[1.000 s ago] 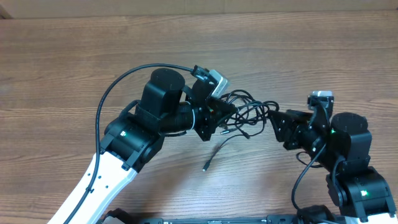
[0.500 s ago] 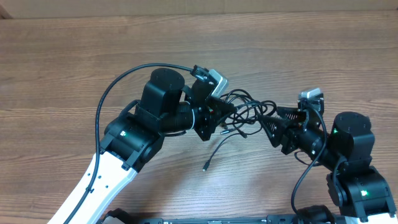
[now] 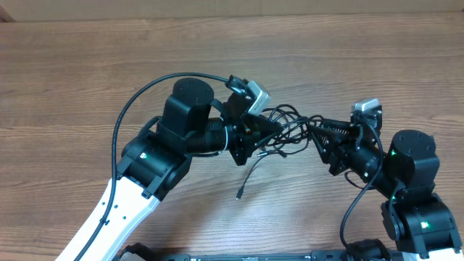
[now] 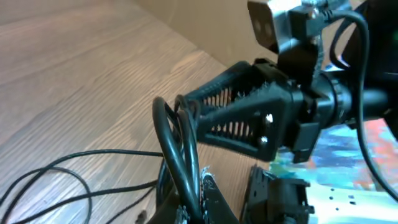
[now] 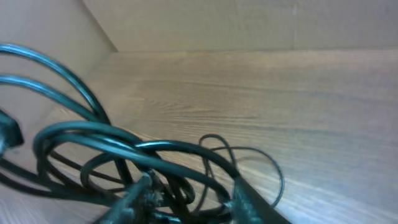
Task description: Untangle cables
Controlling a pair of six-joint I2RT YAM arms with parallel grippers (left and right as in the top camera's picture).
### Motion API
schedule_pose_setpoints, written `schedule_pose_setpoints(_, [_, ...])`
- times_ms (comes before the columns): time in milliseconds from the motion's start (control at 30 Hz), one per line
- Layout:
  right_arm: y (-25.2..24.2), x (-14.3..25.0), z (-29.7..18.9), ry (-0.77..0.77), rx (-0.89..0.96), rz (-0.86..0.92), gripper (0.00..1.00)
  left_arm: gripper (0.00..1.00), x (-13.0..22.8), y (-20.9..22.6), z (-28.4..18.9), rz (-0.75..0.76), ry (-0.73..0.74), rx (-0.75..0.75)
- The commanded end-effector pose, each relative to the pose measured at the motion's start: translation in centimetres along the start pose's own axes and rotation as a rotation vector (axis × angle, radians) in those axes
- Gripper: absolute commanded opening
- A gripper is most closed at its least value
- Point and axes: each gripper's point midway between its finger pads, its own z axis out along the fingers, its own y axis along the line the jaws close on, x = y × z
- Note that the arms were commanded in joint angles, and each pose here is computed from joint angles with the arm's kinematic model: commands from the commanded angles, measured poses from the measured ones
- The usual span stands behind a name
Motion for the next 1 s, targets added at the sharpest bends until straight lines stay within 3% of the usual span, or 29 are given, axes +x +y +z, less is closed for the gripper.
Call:
schedule_pose_setpoints(0, [0.0,-0.6,-0.4,-0.018,0.011,-0.012,0.54,0.04,-0.7,-1.3,-0.5,0.001,-0.019,0.054])
schedule_pose_setpoints(200, [-0.7,-0.9,-0.4,-0.029,0.052,-0.013,0.59,0.04,-0.1,-2.2,-0.2,-0.002,0.005,0.089])
schedule_pose_setpoints(433, [-0.8,-0.4,-0.4,-0.009,0.058,-0.003,0.59,0.04,0.2,0.2,-0.2,-0.079,0.003,-0.053])
schedule_pose_setpoints(500, [-0.9,0.4,-0.4,0.019,0.063,0.013,0.66,0.04,0.0,1.5,-0.3,-0.143,-0.013,-0.125])
schedule_pose_setpoints(667, [-1.0,0.9,-0.4,0.041,0.067,0.023,0.69,0.04,0.0,1.6,-0.3,-0.142,-0.015,-0.132])
schedule_pose_setpoints(867, [-1.7,0.3,-0.5,0.013,0.109,0.013,0.81,0.04,0.2,1.0,-0.2,-0.169,-0.004,-0.099])
schedule_pose_setpoints(967, [-2.2,0.1,-0.5,0.005,0.135,0.011,0.82,0.04,0.3,0.9,-0.2,-0.199,-0.001,-0.095])
